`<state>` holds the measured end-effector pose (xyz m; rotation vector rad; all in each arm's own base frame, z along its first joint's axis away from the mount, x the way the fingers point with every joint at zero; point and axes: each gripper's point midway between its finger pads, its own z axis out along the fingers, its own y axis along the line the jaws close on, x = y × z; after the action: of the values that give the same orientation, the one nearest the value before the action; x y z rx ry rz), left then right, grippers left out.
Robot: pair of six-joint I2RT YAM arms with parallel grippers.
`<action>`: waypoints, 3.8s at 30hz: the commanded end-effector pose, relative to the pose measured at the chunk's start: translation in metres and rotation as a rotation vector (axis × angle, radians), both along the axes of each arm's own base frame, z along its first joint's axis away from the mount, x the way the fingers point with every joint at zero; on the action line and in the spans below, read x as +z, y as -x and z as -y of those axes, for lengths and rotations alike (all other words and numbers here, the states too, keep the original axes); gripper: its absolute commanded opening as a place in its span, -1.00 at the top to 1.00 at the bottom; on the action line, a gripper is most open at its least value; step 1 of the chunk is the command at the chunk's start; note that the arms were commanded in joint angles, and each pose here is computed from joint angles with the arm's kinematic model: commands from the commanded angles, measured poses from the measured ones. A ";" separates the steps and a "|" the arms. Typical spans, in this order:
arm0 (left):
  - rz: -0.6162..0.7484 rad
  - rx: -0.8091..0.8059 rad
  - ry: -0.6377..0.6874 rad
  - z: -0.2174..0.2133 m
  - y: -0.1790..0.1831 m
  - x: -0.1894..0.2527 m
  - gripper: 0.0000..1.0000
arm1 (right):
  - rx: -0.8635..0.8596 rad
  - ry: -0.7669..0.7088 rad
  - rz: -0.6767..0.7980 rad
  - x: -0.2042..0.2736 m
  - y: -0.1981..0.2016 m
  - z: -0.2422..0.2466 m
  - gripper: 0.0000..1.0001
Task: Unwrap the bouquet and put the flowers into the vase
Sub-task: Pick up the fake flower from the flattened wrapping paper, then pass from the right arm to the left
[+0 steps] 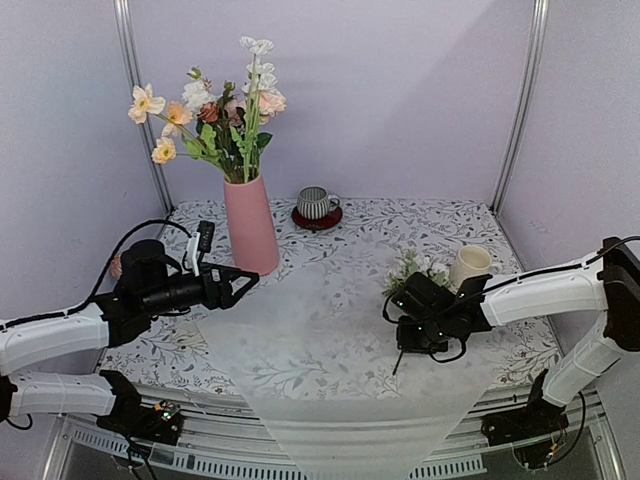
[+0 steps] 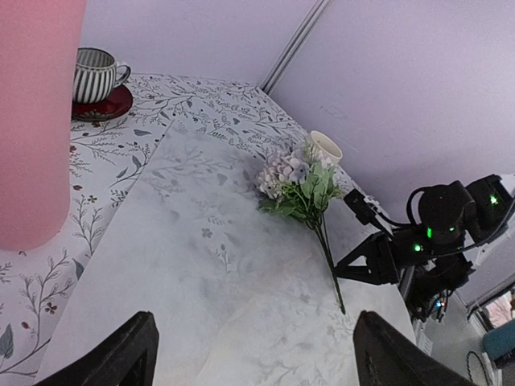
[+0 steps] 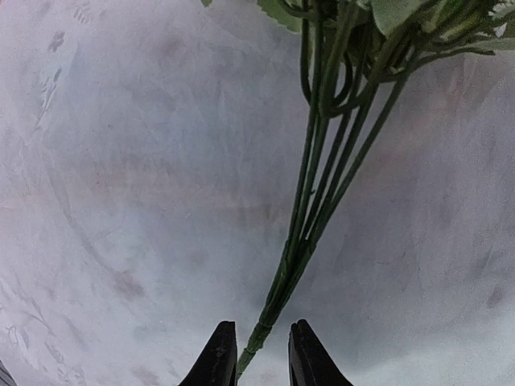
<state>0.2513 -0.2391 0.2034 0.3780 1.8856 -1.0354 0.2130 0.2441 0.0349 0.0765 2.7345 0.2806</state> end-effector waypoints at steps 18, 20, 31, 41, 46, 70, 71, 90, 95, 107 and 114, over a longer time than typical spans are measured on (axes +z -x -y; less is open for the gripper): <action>0.030 -0.023 0.022 0.008 0.001 0.012 -0.72 | -0.069 0.086 -0.061 -0.020 -0.007 -0.002 0.76; 0.031 -0.023 0.026 0.008 0.001 0.012 -0.72 | -0.076 0.086 -0.065 -0.022 -0.007 -0.001 0.83; 0.038 -0.028 0.038 0.009 0.002 0.018 -0.72 | -0.129 -0.056 0.137 0.041 -0.022 0.007 0.95; 0.034 -0.082 0.081 0.027 0.009 0.025 -0.71 | 0.185 -0.471 0.475 0.148 -0.018 -0.035 0.95; 0.032 -0.132 0.103 0.048 0.018 0.031 -0.71 | 0.438 -0.685 0.629 0.197 0.007 -0.063 0.96; 0.164 -0.363 0.292 0.123 0.069 0.093 -0.69 | 0.825 -0.839 0.748 0.234 0.067 -0.155 0.95; 0.173 -0.368 0.302 0.123 0.071 0.096 -0.67 | 0.831 -0.840 0.747 0.234 0.068 -0.156 0.95; 0.182 -0.477 0.422 0.142 0.093 0.113 0.00 | 0.867 -0.857 0.746 0.234 0.074 -0.170 0.96; 0.174 -0.487 0.423 0.147 0.092 0.113 0.23 | 0.870 -0.857 0.749 0.234 0.075 -0.172 0.95; 0.150 -0.476 0.409 0.149 0.089 0.108 0.46 | 0.860 -0.854 0.748 0.232 0.075 -0.170 0.93; 0.142 -0.476 0.407 0.151 0.089 0.106 0.47 | 0.857 -0.854 0.758 0.234 0.073 -0.172 0.92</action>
<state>0.1670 -0.3836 0.3018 0.6428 1.4627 -1.6035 0.1410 0.4102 0.2514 -0.8053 1.6605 1.3334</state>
